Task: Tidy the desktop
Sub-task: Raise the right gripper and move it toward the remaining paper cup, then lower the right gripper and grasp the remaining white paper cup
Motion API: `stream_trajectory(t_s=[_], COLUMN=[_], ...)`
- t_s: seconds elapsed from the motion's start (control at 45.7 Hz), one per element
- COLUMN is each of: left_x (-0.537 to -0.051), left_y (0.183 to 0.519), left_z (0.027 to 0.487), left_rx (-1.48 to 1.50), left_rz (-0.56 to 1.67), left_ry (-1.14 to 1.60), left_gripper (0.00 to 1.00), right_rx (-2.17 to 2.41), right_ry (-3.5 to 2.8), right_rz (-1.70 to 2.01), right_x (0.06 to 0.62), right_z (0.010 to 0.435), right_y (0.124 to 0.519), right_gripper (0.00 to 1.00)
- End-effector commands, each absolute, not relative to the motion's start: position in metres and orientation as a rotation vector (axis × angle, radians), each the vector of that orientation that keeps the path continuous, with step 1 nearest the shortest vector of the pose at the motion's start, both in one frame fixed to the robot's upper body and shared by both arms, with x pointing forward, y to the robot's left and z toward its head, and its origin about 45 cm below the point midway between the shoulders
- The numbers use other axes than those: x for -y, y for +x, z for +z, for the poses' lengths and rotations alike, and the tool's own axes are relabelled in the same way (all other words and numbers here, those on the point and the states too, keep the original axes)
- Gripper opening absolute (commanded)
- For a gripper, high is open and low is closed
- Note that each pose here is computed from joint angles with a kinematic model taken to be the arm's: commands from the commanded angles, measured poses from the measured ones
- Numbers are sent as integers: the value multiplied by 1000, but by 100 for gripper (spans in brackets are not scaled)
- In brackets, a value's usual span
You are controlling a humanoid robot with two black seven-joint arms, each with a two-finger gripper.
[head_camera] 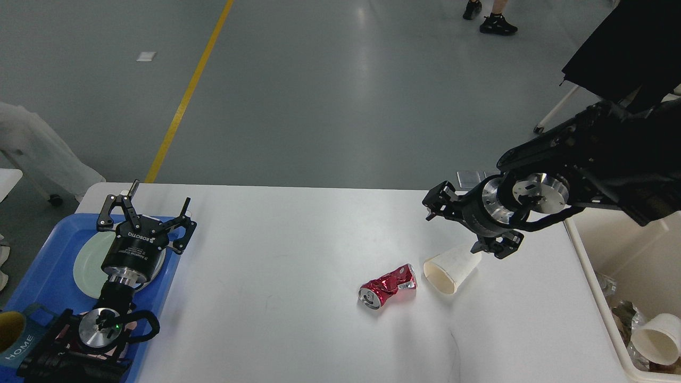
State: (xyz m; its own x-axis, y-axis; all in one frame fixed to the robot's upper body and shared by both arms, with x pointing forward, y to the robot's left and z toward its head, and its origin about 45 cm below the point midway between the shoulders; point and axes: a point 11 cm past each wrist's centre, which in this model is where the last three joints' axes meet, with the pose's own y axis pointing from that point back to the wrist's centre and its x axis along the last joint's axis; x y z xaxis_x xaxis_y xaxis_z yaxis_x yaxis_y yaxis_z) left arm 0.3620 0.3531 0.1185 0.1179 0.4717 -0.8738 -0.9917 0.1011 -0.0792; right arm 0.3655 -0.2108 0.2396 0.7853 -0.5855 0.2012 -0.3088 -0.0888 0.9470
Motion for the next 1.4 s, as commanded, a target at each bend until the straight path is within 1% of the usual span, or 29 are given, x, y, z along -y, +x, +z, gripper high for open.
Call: stream_trajectory(t_s=[0.0,0.328,0.613,0.744,0.832,1.16,1.379], left_x=[-353,-353,-353,-353,-353,-353,-353], left_y=[362,362,362,362,362,362,362], left_z=[119,118,119,119,119,118,119], left_rx=[-805,-806,-805,-805,-805,-806,-805], left_rz=[1274,1275,1274,1274,1274,1275,1274], left_ry=[-832,-832,-832,-832,-832,-832,-832], left_gripper=[97,97,97,97,97,97,97], right_rx=[761,849,894,931,950,881,917], right_ry=[1692,1675,1685,1664,1637,1624,1644], right_rz=[-293,-383,-381,-363,-358,-339,-350], right_x=[221,248,252,262,271,273,268], right_z=[214,143,125,105,98,77,68], right_y=[381,389,395,400,401,386,389], right_gripper=[100,100,100,100,100,100,100])
